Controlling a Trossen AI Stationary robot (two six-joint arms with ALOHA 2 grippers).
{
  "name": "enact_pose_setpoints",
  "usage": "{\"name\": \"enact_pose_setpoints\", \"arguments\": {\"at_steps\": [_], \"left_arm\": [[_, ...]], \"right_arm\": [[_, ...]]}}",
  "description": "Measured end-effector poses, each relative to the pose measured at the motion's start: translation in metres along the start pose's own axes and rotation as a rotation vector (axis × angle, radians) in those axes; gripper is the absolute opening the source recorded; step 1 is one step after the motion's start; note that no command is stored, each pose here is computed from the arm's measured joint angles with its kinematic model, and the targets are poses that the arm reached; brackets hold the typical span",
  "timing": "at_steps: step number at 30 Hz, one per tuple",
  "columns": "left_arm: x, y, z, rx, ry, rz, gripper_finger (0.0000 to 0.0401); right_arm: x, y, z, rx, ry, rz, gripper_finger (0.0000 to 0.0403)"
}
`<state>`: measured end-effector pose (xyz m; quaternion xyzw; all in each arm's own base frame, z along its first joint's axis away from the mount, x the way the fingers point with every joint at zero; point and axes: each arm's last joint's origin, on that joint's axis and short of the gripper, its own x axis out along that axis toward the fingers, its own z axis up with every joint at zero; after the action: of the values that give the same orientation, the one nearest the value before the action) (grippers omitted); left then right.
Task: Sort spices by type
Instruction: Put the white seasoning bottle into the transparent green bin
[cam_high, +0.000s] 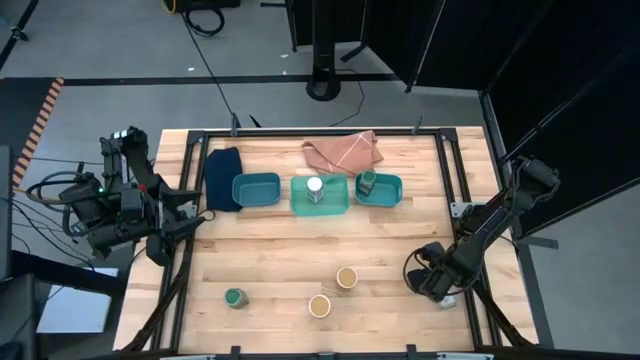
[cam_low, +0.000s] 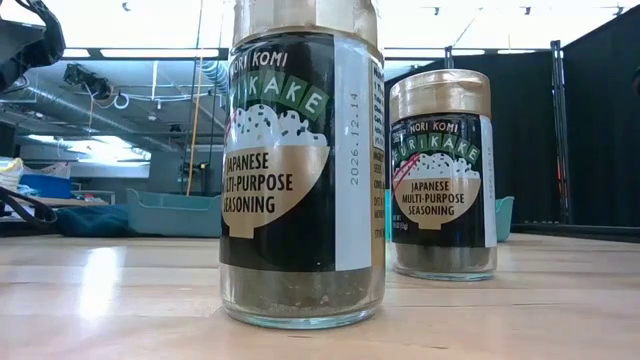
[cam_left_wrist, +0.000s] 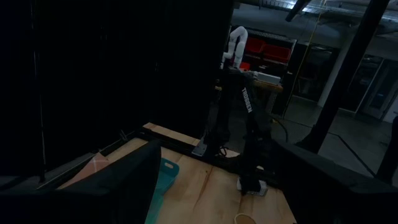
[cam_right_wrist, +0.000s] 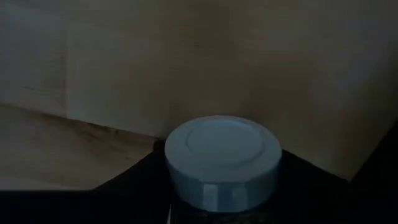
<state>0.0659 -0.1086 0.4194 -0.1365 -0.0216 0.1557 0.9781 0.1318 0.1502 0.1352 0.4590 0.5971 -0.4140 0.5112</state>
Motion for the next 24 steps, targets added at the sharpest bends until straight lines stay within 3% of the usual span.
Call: {"name": "enact_pose_setpoints", "arguments": {"at_steps": [10, 17, 24], "left_arm": [[0.000, -0.001, -0.001, 0.023, 0.000, 0.000, 0.0308], [0.000, -0.001, -0.001, 0.027, 0.000, 0.000, 0.0308], [0.000, -0.001, -0.002, 0.032, 0.000, 0.000, 0.0308]], "right_arm": [[-0.003, 0.005, 0.002, 0.025, 0.011, 0.010, 0.0201], [-0.016, 0.021, 0.001, 0.026, -0.069, 0.132, 0.0201], [-0.032, 0.039, 0.008, 0.047, -0.239, 0.291, 0.0201]]}}
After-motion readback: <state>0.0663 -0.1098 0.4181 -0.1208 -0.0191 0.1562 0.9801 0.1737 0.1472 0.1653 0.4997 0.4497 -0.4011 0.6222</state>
